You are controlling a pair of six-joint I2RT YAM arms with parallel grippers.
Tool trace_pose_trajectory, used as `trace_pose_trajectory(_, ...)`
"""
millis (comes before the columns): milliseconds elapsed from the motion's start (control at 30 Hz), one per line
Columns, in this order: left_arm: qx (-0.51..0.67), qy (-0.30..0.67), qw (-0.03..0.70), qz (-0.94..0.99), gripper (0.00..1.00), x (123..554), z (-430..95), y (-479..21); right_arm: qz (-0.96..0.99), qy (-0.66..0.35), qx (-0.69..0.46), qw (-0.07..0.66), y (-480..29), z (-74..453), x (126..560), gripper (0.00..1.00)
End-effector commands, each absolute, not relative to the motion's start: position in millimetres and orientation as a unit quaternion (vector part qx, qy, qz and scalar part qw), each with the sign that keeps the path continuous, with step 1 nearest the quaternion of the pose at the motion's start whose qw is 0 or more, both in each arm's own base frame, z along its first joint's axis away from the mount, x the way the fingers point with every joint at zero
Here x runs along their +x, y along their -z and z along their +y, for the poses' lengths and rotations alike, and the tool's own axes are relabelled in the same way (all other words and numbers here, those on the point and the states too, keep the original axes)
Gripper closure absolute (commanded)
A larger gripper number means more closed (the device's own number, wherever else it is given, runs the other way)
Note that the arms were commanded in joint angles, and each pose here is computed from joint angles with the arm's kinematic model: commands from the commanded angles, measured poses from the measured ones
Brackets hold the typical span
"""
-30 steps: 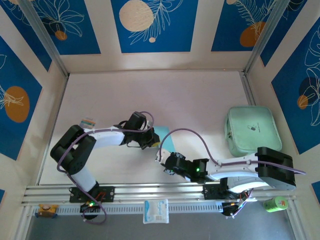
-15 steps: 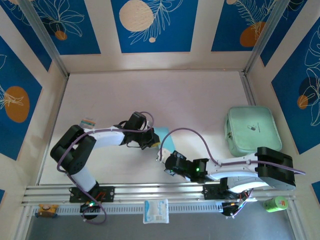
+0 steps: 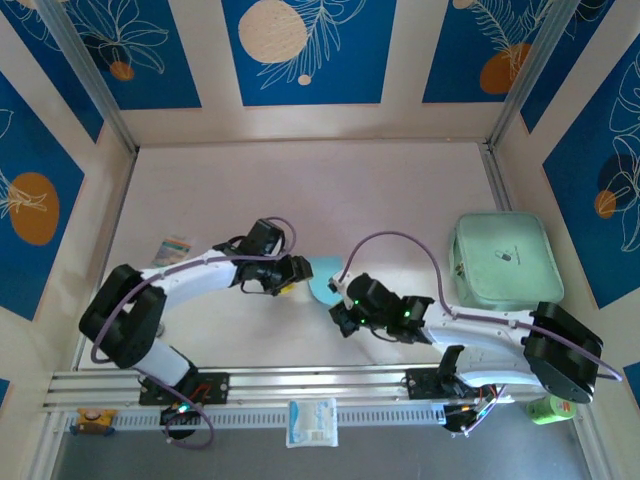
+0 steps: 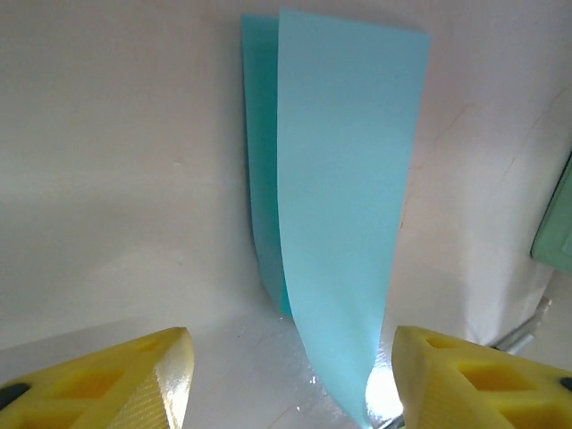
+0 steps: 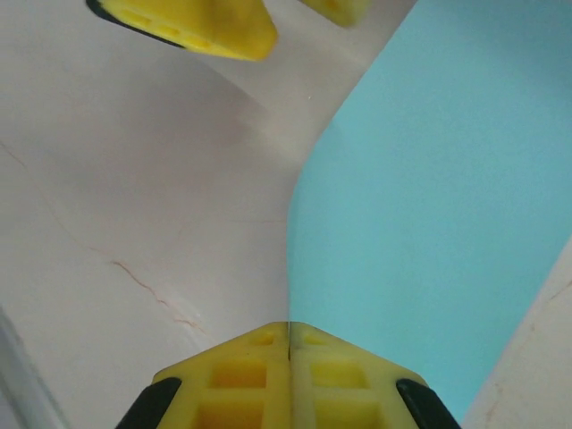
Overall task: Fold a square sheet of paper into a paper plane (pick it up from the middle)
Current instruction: Third fold the triangle at the center of the table.
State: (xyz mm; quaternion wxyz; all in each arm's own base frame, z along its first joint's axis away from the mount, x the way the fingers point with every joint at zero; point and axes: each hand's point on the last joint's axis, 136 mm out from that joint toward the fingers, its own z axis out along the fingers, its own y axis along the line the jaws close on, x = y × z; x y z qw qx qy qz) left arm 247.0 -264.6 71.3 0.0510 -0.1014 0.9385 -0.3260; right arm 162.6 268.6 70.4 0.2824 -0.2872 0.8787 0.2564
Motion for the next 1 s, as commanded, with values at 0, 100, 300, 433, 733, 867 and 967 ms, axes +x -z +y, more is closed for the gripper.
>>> trace_pose_trajectory(0,-0.096,0.296,0.074,0.948,0.4,251,-248,-80,0.881,-0.353,-0.245,0.2,-86,288,151,0.97)
trace_pose_trajectory(100,-0.088,0.31,0.081,0.943,0.43,254,-250,-86,0.881,-0.383,-0.225,0.161,-86,295,152,0.97)
trace_pose_trajectory(300,-0.077,0.334,0.079,0.936,0.65,257,-259,-92,0.868,-0.431,-0.219,0.11,-88,312,149,0.97)
trace_pose_trajectory(433,-0.067,0.346,0.074,0.933,0.78,259,-266,-94,0.884,-0.411,-0.202,0.095,-73,307,151,0.97)
trace_pose_trajectory(733,-0.022,0.377,0.031,0.925,0.91,271,-307,-82,0.898,-0.398,-0.163,0.092,-57,283,155,0.97)
trace_pose_trajectory(867,-0.018,0.37,0.004,0.929,0.93,268,-317,-61,0.901,-0.393,-0.159,0.088,-52,279,154,0.97)
trace_pose_trajectory(967,-0.017,0.363,-0.014,0.931,0.93,264,-322,-42,0.902,-0.392,-0.158,0.084,-49,279,153,0.97)
